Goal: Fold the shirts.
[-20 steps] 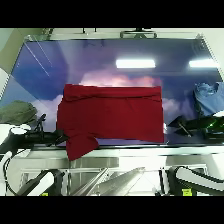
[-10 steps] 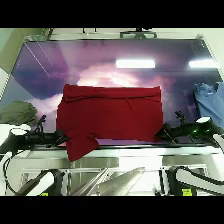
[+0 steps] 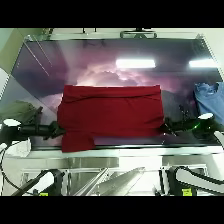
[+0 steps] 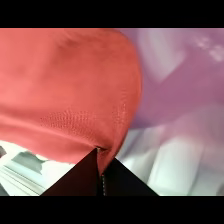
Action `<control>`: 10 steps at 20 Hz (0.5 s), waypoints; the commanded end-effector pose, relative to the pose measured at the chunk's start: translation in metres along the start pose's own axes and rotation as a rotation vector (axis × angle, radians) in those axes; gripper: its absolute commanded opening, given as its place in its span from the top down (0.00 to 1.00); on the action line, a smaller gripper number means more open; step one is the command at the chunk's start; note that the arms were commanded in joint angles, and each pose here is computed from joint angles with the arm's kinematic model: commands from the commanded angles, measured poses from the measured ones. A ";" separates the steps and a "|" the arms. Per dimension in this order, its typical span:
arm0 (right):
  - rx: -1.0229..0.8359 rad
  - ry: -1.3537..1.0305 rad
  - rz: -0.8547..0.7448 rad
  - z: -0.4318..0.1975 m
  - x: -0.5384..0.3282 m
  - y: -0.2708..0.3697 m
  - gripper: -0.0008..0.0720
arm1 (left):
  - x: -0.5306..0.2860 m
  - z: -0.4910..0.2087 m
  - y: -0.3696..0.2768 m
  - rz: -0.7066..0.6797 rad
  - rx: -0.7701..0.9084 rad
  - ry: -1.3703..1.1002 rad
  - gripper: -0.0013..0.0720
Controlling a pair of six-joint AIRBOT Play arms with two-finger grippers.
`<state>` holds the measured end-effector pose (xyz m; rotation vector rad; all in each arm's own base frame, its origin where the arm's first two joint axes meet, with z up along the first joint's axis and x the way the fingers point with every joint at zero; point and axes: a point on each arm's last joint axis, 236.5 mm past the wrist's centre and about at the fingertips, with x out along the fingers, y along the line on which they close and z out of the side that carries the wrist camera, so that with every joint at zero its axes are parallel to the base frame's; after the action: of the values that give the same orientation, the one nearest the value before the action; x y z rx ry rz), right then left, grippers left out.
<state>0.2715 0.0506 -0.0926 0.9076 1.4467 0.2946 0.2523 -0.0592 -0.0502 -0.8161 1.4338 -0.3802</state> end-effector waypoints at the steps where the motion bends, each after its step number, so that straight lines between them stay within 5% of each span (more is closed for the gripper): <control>1: -0.090 -0.131 0.191 0.044 -0.028 0.063 0.97 | -0.032 0.035 -0.058 -0.116 0.098 -0.075 0.95; 3: -0.142 -0.255 0.309 0.077 -0.052 0.105 0.97 | -0.048 0.062 -0.080 -0.082 0.202 -0.137 0.95; 10: -0.186 -0.465 0.354 0.161 -0.047 0.125 0.97 | -0.021 0.180 -0.107 -0.024 0.384 -0.247 0.95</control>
<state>0.4173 0.0502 0.0023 0.9686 0.9514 0.4509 0.3987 -0.0672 0.0331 -0.6121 1.1452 -0.5281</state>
